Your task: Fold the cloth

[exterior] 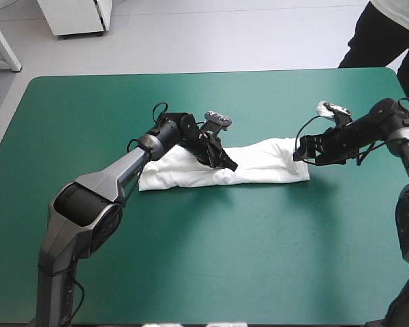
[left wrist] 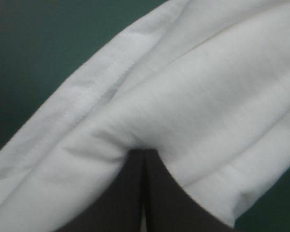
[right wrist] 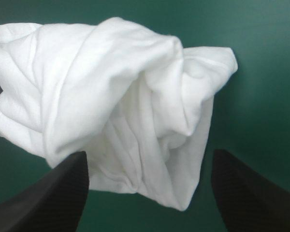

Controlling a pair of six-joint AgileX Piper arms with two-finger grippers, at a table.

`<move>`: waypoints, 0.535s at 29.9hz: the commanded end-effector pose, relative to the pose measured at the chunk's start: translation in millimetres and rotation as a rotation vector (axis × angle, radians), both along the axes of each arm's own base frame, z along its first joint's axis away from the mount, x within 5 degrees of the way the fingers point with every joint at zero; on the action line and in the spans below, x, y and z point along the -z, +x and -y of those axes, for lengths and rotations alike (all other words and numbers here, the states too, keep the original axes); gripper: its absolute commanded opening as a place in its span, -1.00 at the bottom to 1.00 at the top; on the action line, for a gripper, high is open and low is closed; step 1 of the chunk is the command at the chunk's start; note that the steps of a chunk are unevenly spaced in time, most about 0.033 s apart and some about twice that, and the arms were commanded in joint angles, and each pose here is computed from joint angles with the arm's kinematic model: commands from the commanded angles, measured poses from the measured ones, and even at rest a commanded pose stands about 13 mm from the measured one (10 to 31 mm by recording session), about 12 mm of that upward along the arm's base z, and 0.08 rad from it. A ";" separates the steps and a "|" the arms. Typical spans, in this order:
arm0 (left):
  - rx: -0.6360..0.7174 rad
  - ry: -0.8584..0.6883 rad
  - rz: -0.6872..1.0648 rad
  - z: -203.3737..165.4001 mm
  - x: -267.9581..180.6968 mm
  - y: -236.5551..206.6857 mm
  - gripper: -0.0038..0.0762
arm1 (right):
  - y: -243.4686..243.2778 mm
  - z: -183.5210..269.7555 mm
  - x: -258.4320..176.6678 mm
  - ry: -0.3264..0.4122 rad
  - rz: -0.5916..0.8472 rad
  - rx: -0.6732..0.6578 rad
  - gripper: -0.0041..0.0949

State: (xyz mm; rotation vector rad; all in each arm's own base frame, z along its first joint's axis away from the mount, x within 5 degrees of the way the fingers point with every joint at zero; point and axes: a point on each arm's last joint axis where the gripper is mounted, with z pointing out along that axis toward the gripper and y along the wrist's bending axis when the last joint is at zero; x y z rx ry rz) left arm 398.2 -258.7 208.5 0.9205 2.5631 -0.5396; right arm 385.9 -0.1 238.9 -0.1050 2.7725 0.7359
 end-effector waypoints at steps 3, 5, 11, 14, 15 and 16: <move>-0.001 -0.041 0.034 3.3 -21.7 -3.7 -0.93 | 8.0 -2.8 -4.4 0.062 0.051 -0.003 0.45; -0.001 -0.041 0.034 3.3 -21.7 -3.7 -0.93 | 11.6 -2.8 4.8 0.071 0.034 0.002 0.45; 0.001 -0.039 0.030 3.2 -21.5 -4.1 -0.93 | 17.2 -2.5 27.4 0.084 -0.025 0.005 0.44; 0.000 -0.040 0.032 3.2 -21.6 -3.9 -0.93 | 18.6 -3.5 36.2 0.093 -0.055 0.007 0.31; 0.000 -0.040 0.032 3.2 -21.6 -3.9 -0.93 | 18.7 -5.1 38.4 0.091 -0.063 0.000 0.23; 0.000 -0.040 0.032 3.2 -21.6 -3.9 -0.93 | 18.8 -6.6 41.1 0.083 -0.070 -0.009 0.11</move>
